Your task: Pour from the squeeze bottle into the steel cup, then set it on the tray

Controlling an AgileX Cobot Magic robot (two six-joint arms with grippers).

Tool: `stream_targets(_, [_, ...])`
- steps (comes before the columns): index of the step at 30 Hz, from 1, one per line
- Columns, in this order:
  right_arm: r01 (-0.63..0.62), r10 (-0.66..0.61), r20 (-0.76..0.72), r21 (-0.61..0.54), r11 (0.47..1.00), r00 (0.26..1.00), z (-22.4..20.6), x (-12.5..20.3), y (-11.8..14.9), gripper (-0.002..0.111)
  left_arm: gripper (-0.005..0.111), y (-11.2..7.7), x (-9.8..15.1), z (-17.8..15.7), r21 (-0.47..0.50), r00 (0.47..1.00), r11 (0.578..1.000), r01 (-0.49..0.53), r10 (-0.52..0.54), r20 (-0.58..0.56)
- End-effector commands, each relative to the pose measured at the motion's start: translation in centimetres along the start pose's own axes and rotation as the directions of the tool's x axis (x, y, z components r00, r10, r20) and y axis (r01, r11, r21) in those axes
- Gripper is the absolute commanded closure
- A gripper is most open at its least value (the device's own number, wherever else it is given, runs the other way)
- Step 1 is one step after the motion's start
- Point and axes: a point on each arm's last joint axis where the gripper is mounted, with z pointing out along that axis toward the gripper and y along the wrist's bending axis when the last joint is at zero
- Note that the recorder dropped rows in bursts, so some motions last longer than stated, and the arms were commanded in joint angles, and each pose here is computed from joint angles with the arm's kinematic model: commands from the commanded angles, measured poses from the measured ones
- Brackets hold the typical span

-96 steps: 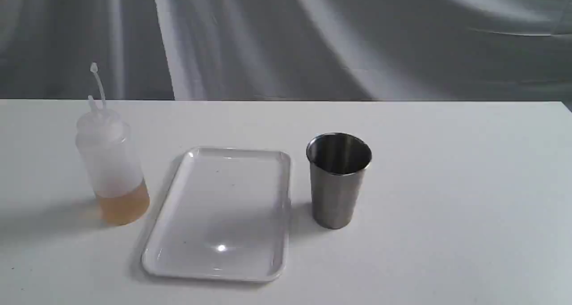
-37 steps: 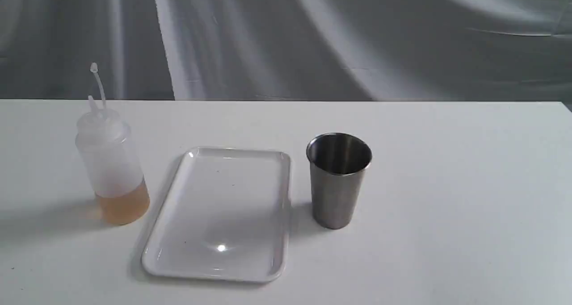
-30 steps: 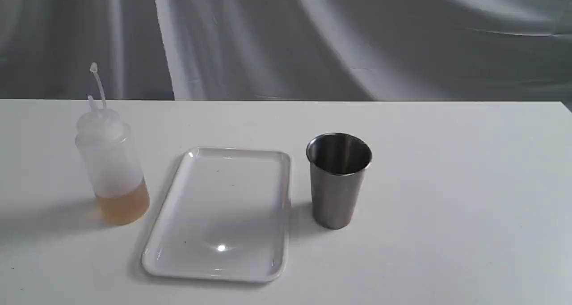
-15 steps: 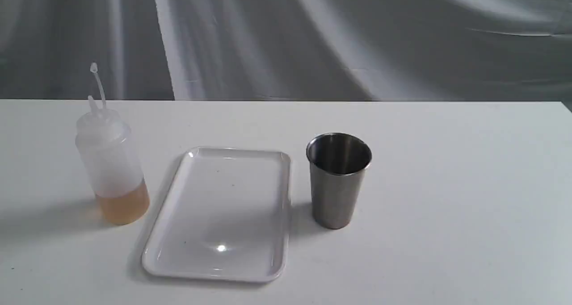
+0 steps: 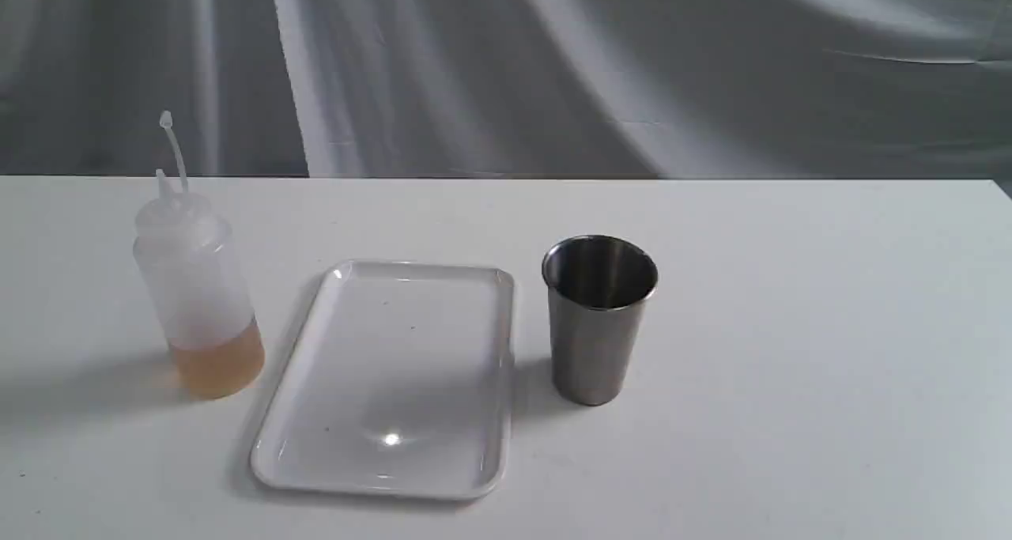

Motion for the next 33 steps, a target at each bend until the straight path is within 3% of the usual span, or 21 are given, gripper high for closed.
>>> stream_targets(1, [-0.035,0.035,0.012,-0.002,0.999,0.999,1.2,-0.7,-0.8,0.108,0.098,0.0,0.1,0.0,0.004,1.000,1.000,0.003,-0.003,0.005])
stream_targets(8, [-0.249,0.227,0.189,0.098,0.964,0.955,2.5,-2.0,-3.5,0.108,0.098,0.0,0.1,0.0,0.004,1.000,1.000,0.001,-0.001,0.005])
stream_targets(13, [-0.522,0.441,0.403,0.112,0.846,0.802,2.1,-3.1,-5.2,0.108,0.098,0.0,0.1,0.0,0.004,1.000,1.000,0.001,-0.001,0.005])
stream_targets(17, [-0.627,0.496,0.488,0.147,0.765,0.719,1.7,-3.1,-6.3,0.108,0.098,0.0,0.1,0.0,0.004,1.000,1.000,0.003,-0.003,0.005])
stream_targets(20, [-0.647,0.494,0.499,0.190,0.739,0.712,2.0,-2.7,-7.2,0.108,0.098,0.0,0.1,0.0,0.004,1.000,1.000,0.003,-0.003,0.005])
stream_targets(25, [-0.590,0.446,0.455,0.243,0.770,0.771,3.2,-1.9,-8.2,0.108,0.098,0.0,0.1,0.0,0.004,1.000,1.000,0.003,-0.003,0.005])
stream_targets(28, [-0.593,0.448,0.441,0.276,0.757,0.778,4.1,-1.2,-9.0,0.108,0.098,0.0,0.1,0.0,0.004,1.000,1.000,0.001,-0.001,0.005])
stream_targets(33, [-0.374,0.282,0.270,0.408,0.833,0.921,5.9,-0.9,-8.8,0.108,0.098,0.0,0.1,0.0,0.004,1.000,1.000,0.001,-0.001,0.005])
